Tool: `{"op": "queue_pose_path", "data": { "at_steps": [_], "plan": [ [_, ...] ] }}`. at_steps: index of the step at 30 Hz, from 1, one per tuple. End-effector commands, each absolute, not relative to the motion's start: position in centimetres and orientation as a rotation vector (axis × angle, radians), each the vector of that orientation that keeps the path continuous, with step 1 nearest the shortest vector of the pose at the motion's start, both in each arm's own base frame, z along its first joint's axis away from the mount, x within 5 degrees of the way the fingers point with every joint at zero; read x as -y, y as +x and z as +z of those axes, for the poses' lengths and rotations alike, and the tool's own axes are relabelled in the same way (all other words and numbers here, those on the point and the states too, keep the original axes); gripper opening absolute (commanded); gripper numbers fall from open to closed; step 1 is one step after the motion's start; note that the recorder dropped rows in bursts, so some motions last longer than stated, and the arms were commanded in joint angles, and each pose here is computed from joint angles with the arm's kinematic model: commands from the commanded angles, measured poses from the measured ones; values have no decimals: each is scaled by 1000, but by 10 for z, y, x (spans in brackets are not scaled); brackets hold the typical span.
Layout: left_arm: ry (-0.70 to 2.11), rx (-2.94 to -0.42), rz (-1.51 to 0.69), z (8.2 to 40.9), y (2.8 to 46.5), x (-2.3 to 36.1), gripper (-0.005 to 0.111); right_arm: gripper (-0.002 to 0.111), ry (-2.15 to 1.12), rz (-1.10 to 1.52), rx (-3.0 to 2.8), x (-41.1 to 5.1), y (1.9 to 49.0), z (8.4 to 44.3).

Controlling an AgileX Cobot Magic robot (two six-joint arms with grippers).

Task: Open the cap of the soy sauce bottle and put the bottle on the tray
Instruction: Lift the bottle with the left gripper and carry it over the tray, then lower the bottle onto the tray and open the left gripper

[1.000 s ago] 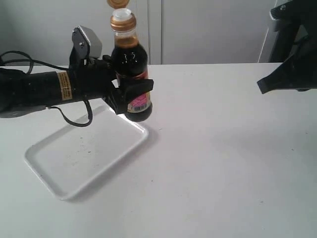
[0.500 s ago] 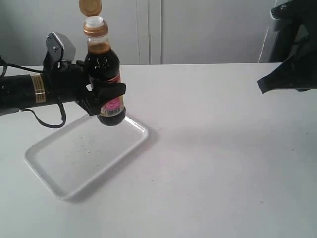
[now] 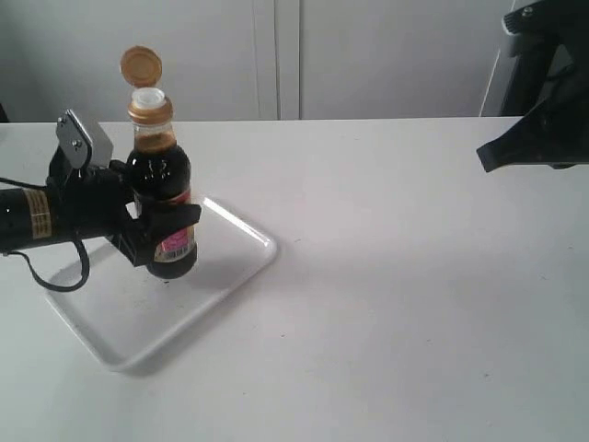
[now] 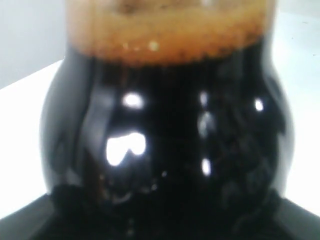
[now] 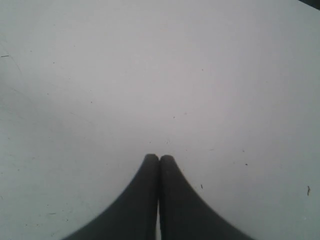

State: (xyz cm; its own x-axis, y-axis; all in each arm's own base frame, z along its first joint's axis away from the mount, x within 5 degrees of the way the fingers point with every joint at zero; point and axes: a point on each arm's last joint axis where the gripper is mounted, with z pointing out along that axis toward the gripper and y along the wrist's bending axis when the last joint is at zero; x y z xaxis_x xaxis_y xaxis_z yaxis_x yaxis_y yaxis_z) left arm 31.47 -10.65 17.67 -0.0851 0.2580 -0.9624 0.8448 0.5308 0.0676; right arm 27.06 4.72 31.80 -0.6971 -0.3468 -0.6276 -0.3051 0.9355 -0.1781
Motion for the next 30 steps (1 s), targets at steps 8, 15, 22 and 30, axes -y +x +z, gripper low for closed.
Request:
{"op": "queue_pose_path", "data": {
  "at_steps": [8,15,22,30],
  "plan": [
    [907,-1527,-654,190,309,107,0,0,-449,-74,-2381,-47,271,318],
    [878,-1524,-638,191,311,105,0,0,-449,-74,-2381,-47,271,318],
    [820,-1554,-631,181,317,104,0,0,-448,-73,-2379,-47,271,318],
    [825,-1567,-614,172,320,103,0,0,-448,-73,-2381,-47,271,318]
  ]
}}
